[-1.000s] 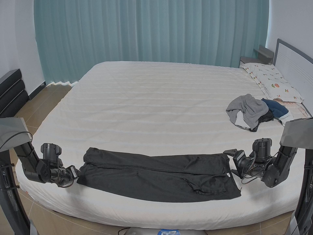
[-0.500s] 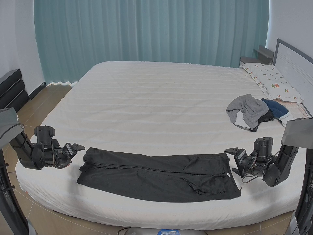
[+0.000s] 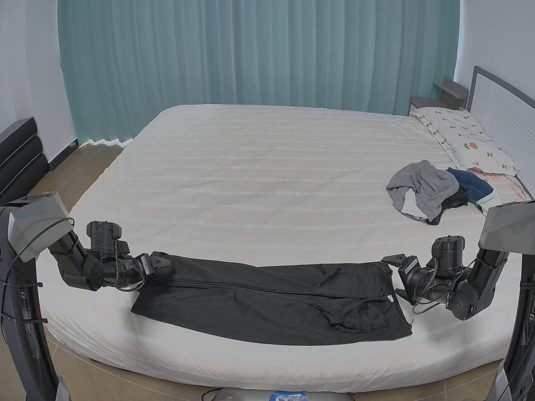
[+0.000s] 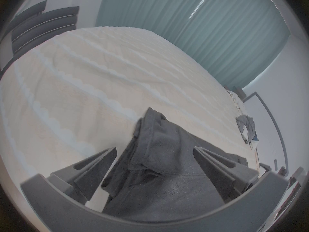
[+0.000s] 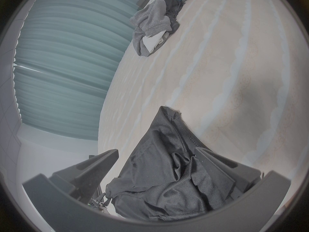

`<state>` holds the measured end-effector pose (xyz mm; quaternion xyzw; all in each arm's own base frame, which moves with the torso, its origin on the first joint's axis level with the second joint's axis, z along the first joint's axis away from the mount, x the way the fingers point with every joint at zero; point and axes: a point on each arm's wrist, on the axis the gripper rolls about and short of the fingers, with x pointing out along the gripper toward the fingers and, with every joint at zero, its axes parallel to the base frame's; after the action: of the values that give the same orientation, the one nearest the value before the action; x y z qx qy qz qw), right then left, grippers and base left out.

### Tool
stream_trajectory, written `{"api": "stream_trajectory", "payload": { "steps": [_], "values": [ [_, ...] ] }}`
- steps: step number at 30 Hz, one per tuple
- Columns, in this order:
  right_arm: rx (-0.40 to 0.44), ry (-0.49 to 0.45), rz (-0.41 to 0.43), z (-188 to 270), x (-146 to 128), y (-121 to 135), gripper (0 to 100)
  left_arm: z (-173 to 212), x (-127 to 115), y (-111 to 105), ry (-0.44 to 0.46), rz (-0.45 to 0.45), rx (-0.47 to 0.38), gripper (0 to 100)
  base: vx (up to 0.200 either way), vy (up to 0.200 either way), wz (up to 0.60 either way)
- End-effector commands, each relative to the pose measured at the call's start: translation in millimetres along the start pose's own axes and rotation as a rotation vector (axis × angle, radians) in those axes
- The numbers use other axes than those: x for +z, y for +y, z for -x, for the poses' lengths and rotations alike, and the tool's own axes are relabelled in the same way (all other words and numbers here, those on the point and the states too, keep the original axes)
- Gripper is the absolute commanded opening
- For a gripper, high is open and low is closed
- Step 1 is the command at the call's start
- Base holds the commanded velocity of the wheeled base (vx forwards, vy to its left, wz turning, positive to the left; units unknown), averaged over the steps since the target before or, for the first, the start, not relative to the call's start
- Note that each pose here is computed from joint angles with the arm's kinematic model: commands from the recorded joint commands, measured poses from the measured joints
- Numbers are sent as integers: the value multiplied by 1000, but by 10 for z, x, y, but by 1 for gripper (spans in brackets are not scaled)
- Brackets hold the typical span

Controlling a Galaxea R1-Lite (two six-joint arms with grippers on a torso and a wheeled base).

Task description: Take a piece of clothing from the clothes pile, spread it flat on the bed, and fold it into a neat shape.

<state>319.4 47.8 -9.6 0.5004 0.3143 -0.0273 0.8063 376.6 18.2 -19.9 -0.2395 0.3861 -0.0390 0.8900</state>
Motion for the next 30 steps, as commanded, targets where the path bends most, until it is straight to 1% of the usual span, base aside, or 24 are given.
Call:
{"api": "stream_trajectory", "payload": {
  "steps": [1,5,12,13,18,25,29,30],
  "values": [
    [-6,4,1,3,-11,-15,100,-125,-88,56,32,-10,9,100,0,0,0],
    [-6,4,1,3,-11,-15,100,-150,-118,71,39,-14,15,100,0,0,0],
    [-6,4,1,3,-11,-15,100,-139,-95,67,-11,-26,6,100,0,0,0],
    [-6,4,1,3,-11,-15,100,-130,-77,57,-19,-27,3,0,0,0,0],
    [-6,4,1,3,-11,-15,100,-89,-22,21,-40,-31,-5,0,0,0,0],
    [-6,4,1,3,-11,-15,100,-101,-45,35,-32,-31,0,0,0,0,0],
    [-6,4,1,3,-11,-15,100,-57,-42,38,-34,-26,3,0,0,0,0],
    [-6,4,1,3,-11,-15,100,-4,-4,19,-48,-24,0,0,0,0,0]
  ]
}}
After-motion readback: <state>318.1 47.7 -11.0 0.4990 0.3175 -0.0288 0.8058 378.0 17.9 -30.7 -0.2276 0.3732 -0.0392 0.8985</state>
